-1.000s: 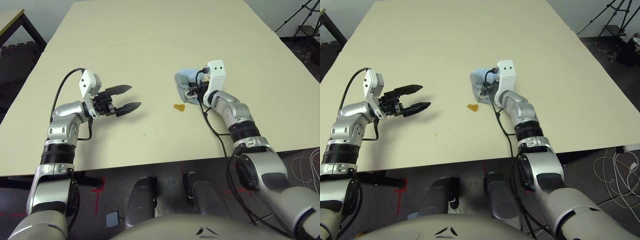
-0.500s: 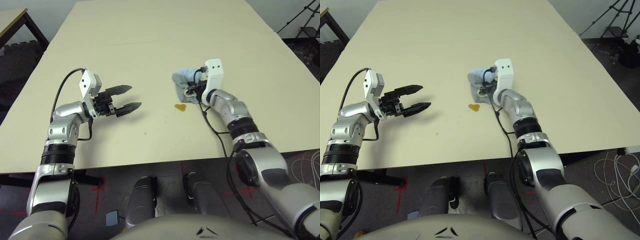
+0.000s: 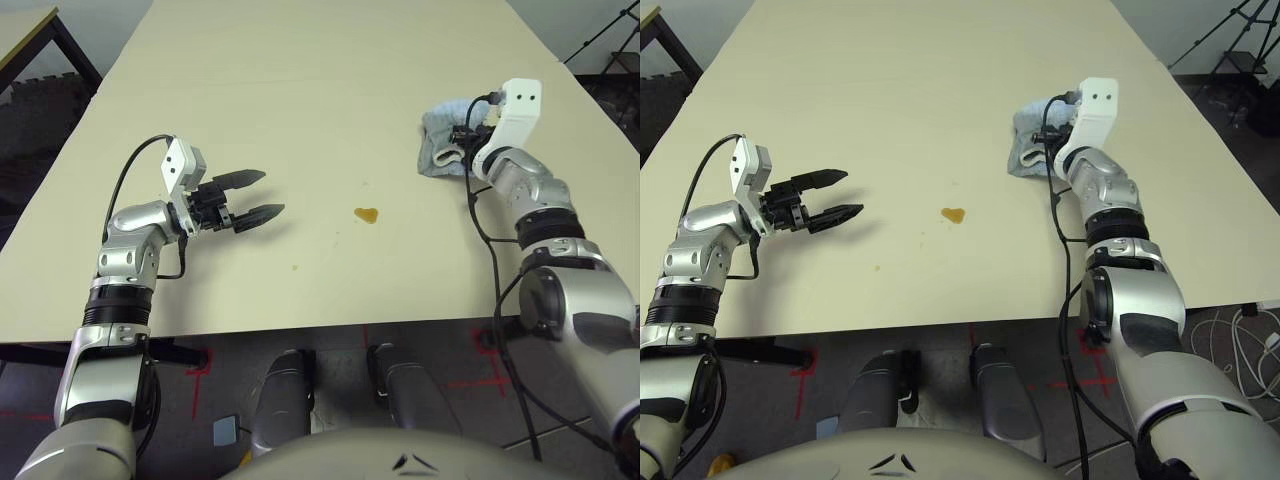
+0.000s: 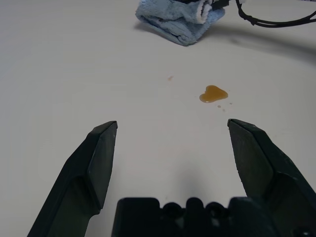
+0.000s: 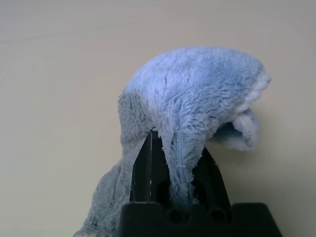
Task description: Wipe the water off the table with a rag.
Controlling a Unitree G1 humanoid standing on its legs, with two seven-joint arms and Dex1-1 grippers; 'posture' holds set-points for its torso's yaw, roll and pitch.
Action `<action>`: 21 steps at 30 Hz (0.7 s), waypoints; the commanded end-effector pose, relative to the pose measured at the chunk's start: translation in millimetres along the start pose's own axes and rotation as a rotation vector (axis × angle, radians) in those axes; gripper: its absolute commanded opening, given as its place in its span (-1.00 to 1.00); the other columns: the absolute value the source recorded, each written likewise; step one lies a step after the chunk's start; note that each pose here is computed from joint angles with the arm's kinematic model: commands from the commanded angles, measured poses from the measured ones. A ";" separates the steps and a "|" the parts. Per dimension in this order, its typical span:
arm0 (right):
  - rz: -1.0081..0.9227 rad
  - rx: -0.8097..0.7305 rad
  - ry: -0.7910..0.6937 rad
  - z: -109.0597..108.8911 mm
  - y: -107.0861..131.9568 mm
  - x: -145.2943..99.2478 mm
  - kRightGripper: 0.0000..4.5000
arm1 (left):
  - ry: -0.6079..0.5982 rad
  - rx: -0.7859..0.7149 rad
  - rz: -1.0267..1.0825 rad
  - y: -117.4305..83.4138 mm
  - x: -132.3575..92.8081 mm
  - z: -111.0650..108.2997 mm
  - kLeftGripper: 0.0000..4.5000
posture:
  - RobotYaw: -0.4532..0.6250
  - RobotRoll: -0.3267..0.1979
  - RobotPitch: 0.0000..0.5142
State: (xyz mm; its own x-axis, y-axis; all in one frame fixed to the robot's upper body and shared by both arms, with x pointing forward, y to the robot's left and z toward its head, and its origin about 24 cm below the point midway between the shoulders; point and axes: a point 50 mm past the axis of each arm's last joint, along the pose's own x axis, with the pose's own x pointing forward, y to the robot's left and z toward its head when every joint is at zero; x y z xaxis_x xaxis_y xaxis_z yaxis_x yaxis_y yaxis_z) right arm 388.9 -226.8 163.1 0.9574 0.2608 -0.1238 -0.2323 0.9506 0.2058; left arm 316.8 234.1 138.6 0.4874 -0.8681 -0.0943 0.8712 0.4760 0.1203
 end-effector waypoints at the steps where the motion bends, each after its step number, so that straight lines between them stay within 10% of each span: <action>1: 0.115 0.036 0.055 6.8 7.5 -22.0 -0.98 | 0.027 -0.001 -0.012 0.6 -0.8 -4.7 1.00 | -0.42 0.25 -0.46; 21: 0.095 0.182 0.292 -91.0 50.7 -48.4 -0.98 | 0.033 0.004 -0.048 5.7 7.4 -5.7 1.00 | -0.48 0.25 -0.47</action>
State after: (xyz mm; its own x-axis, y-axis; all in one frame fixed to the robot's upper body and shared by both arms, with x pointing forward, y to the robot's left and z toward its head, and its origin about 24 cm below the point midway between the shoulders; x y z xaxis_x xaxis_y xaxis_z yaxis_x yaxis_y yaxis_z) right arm 319.2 -178.4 109.5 0.8543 0.4314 -0.2899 -0.3027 0.8663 0.3973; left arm 324.9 234.0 133.5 0.4630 -0.8786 -0.1168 0.8853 0.4520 0.1096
